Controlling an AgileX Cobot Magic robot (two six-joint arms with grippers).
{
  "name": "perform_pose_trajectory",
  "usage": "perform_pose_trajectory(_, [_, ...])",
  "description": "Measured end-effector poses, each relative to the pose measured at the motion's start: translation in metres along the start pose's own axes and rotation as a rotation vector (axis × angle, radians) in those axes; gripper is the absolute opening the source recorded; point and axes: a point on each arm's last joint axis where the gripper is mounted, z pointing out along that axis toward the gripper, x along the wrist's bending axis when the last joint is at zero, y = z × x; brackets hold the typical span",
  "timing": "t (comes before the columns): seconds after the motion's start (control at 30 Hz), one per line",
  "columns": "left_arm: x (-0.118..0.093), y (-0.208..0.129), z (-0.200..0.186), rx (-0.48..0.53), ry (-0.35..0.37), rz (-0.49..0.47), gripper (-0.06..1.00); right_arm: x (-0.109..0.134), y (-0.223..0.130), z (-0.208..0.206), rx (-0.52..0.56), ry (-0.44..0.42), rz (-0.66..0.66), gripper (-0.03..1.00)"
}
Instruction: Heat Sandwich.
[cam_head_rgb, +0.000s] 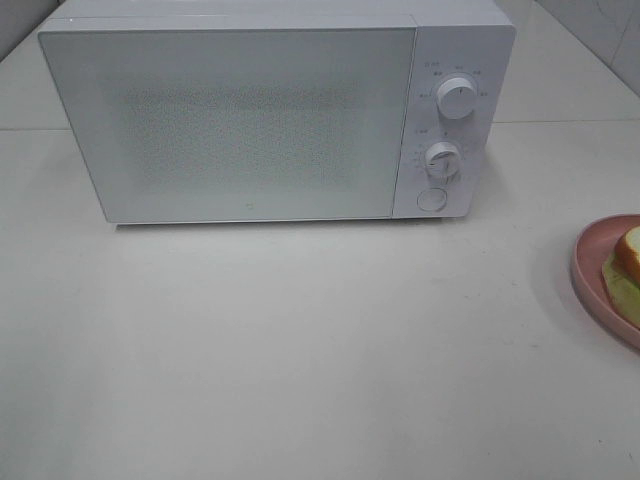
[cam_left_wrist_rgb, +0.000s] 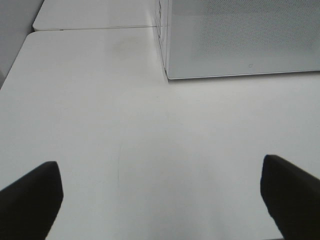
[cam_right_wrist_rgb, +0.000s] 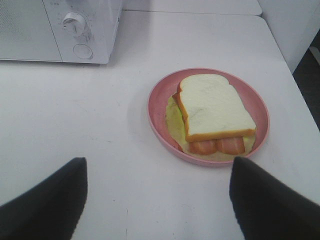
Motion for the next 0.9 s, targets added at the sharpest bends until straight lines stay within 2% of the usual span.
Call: perform_pose_trajectory(0.9, [0.0001,0.0,0.0,0.0,0.001,0.0,0.99,0.0,0.0,0.0,0.0,0.0,0.0,0.76])
